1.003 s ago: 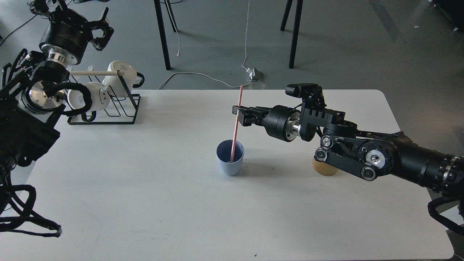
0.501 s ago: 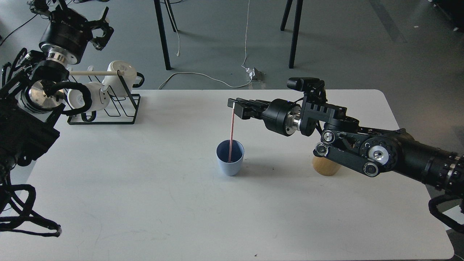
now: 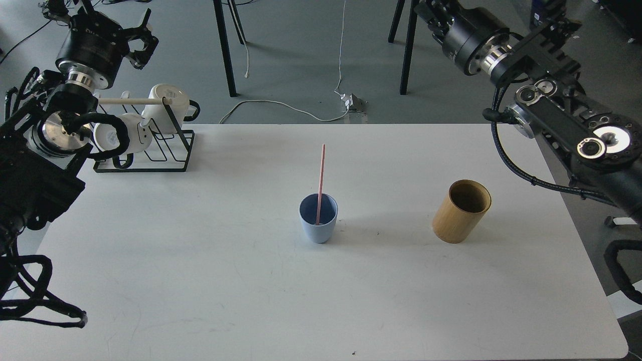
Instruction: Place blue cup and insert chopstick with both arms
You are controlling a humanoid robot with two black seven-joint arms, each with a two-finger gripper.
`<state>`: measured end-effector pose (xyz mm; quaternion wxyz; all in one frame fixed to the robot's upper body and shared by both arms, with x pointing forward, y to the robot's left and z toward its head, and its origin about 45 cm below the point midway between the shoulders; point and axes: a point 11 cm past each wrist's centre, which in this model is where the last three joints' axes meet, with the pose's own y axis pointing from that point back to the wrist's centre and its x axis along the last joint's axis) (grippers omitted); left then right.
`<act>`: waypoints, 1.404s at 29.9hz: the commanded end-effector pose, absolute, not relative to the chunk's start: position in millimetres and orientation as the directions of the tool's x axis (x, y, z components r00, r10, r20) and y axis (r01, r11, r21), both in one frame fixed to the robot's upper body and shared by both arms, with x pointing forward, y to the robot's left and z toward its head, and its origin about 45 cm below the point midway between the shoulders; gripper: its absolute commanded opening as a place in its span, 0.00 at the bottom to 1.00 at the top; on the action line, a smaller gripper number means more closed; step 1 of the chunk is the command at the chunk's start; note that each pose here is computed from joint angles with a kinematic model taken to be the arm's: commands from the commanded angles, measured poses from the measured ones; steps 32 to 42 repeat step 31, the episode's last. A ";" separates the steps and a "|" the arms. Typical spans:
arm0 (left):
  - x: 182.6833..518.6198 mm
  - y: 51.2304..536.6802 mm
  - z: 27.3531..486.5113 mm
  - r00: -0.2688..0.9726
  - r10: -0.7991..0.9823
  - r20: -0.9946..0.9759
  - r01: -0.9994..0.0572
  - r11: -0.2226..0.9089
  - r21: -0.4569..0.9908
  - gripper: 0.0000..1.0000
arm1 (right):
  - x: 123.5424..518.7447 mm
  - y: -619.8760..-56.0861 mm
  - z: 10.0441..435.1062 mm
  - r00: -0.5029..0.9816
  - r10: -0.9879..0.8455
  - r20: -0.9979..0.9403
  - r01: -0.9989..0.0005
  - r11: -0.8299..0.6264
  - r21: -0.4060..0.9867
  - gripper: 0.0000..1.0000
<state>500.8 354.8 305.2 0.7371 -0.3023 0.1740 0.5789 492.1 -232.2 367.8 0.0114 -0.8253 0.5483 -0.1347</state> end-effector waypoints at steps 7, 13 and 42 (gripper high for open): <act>502.6 338.9 299.7 0.284 0.726 -0.626 -0.956 0.166 -0.241 1.00 | 493.1 -303.6 361.3 0.388 -0.838 -0.384 -0.920 -0.329 -0.213 1.00; 502.5 340.3 300.7 0.283 0.726 -0.627 -0.956 0.161 -0.245 1.00 | 484.9 -330.6 328.8 0.357 -0.732 -0.581 -0.934 -0.279 -0.222 1.00; 496.7 351.5 287.5 0.244 0.691 -0.680 -0.966 0.114 -0.230 1.00 | 477.6 -373.6 326.4 0.297 -0.650 -0.699 -0.949 -0.123 -0.289 1.00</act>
